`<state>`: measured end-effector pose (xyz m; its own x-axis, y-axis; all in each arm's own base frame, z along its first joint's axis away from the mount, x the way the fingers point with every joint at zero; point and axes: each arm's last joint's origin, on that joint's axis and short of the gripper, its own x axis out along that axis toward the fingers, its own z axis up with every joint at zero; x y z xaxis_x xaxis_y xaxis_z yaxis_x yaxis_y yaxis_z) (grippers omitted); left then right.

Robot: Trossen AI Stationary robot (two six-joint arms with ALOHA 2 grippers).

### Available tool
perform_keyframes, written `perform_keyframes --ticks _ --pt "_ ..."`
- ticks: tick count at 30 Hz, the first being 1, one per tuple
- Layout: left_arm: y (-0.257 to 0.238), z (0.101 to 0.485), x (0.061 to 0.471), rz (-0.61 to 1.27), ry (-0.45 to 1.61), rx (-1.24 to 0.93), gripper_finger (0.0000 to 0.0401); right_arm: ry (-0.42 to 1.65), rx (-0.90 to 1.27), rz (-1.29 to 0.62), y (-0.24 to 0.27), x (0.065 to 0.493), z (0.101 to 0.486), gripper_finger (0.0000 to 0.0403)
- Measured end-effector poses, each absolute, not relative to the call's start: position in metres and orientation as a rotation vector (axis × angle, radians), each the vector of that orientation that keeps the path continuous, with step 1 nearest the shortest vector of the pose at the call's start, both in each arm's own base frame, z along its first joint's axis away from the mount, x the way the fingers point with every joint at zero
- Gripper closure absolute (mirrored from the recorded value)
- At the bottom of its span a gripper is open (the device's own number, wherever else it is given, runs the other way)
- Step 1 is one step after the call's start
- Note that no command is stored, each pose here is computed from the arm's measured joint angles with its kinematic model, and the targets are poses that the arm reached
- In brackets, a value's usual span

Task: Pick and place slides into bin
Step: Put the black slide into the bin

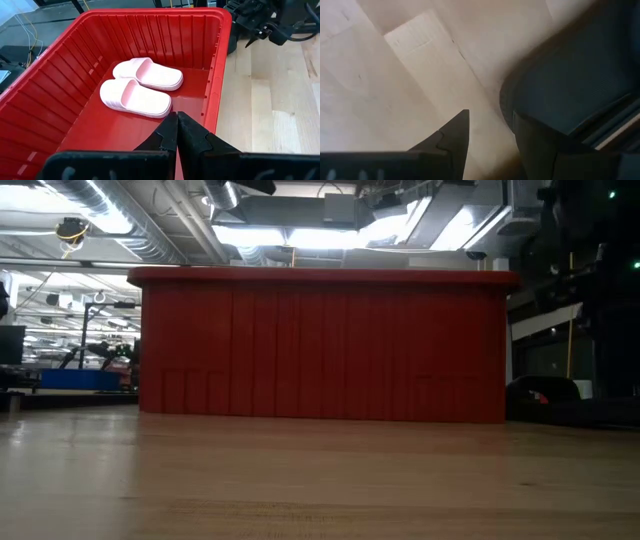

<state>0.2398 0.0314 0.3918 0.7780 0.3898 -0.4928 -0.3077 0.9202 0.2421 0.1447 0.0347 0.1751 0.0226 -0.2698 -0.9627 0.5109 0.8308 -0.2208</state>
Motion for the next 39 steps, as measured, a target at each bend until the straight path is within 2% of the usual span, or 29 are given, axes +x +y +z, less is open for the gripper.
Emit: perform_keyframes --ticks 6,24,28,33,39 --pt "0.032 0.391 0.240 0.379 0.569 0.152 0.0399 1.474 0.160 -0.705 0.033 0.151 0.163 0.0249" --pt "0.031 0.391 0.239 0.378 0.574 0.152 0.0400 1.578 0.143 -0.783 0.035 0.168 0.132 0.0253" --pt "0.031 0.391 0.239 0.378 0.574 0.152 0.0399 1.580 0.136 -0.818 0.035 0.169 0.129 0.0289" --pt "0.031 0.391 0.239 0.378 0.573 0.152 0.0400 1.561 0.165 -0.877 0.035 0.167 0.129 0.0382" --pt "0.031 0.391 0.239 0.378 0.572 0.150 0.0400 1.564 0.229 -0.888 0.036 0.169 0.132 0.0395"
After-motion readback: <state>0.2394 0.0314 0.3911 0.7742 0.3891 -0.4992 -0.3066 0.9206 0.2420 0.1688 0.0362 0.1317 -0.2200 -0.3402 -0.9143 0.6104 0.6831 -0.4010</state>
